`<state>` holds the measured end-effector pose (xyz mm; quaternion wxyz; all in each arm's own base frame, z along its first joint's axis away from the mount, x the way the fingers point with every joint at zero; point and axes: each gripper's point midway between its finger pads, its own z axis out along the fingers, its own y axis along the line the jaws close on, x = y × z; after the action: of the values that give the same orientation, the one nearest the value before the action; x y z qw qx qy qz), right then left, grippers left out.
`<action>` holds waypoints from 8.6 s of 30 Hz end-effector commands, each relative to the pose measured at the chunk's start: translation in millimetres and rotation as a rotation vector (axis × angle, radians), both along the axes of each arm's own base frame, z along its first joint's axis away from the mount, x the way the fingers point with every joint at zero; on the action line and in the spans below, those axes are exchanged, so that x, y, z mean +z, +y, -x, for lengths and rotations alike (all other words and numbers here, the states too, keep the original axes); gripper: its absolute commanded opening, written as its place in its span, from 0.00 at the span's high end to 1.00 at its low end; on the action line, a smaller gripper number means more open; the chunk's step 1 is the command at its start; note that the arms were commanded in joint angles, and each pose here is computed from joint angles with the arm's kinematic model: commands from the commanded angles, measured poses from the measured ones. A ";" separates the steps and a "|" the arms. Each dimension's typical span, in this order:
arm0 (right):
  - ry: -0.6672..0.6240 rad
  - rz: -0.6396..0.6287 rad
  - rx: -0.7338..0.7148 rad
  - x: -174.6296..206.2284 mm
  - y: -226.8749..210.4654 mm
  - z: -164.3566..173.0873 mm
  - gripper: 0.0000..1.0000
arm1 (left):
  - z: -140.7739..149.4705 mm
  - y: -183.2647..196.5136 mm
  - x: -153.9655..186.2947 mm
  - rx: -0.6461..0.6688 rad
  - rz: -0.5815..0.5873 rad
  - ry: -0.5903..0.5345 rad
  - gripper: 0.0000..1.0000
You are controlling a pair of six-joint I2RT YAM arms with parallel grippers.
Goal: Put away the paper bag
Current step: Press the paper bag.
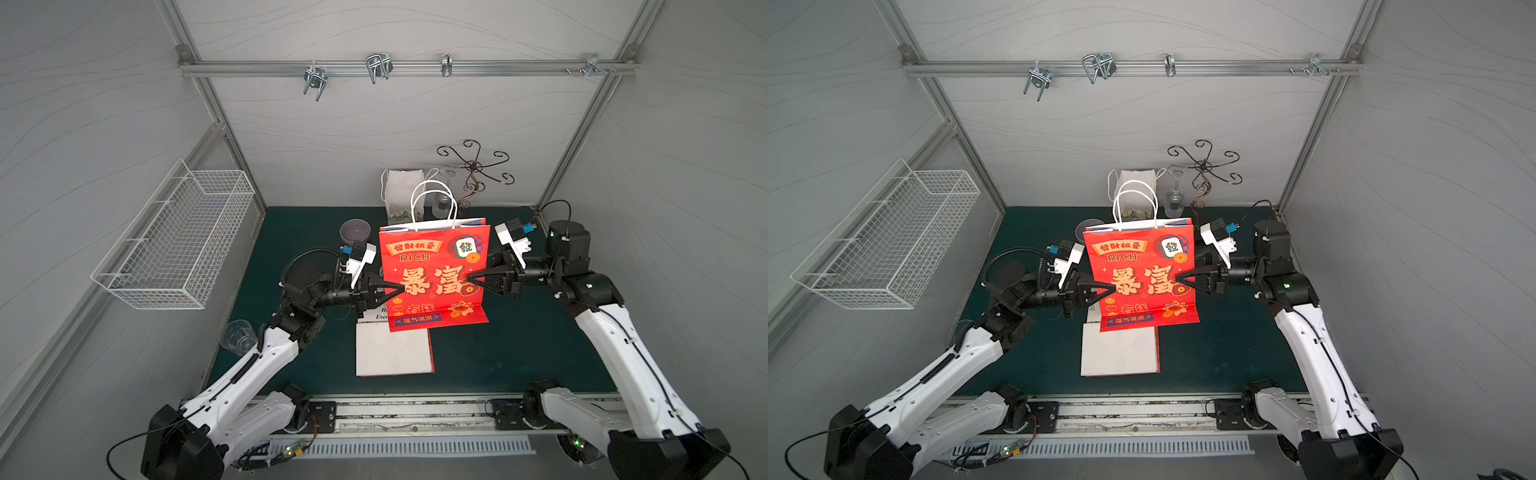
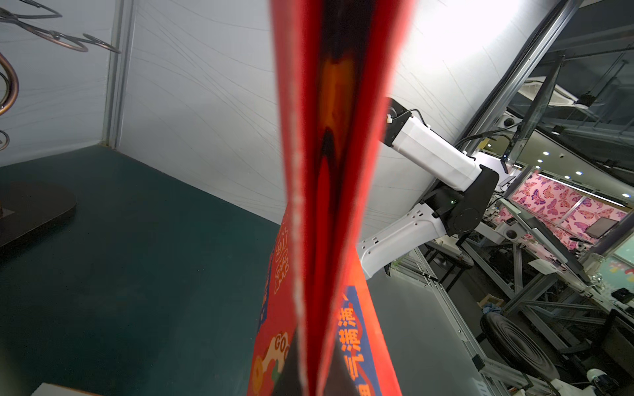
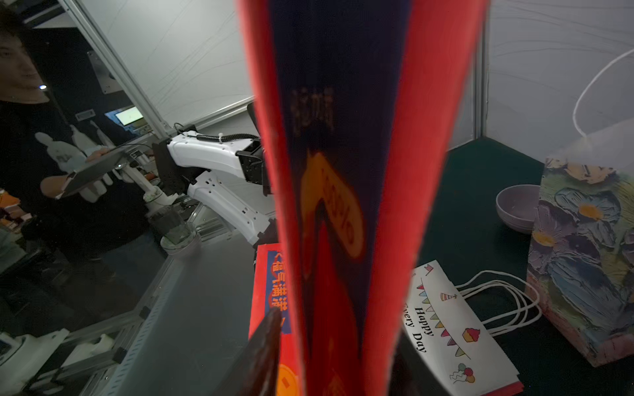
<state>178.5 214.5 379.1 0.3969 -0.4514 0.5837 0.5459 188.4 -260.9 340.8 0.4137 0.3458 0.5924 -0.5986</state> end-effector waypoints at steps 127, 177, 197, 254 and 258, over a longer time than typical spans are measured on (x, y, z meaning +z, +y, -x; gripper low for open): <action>-0.247 0.063 0.077 21.5 25.1 56.1 1.00 | 23.7 4.5 65.8 0.006 0.235 -0.127 0.96; -0.171 -0.033 -0.038 65.8 32.7 3.6 0.99 | 6.4 2.0 -6.5 0.134 -0.027 -0.063 1.00; -0.184 -0.064 -0.033 79.7 35.7 -3.6 1.00 | 7.9 1.1 -18.3 0.119 -0.073 -0.052 1.00; -0.126 0.179 -0.236 -36.3 -11.9 20.1 0.01 | 13.8 6.0 29.4 0.141 -0.024 -0.221 1.00; -0.110 0.118 -0.124 -28.8 -1.6 25.7 0.03 | 15.2 5.5 31.6 0.133 -0.011 -0.212 1.00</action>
<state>162.5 207.0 337.5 0.4356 -0.4443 0.6574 0.4250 182.7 -256.4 336.6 0.4762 0.3520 0.6185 -0.5165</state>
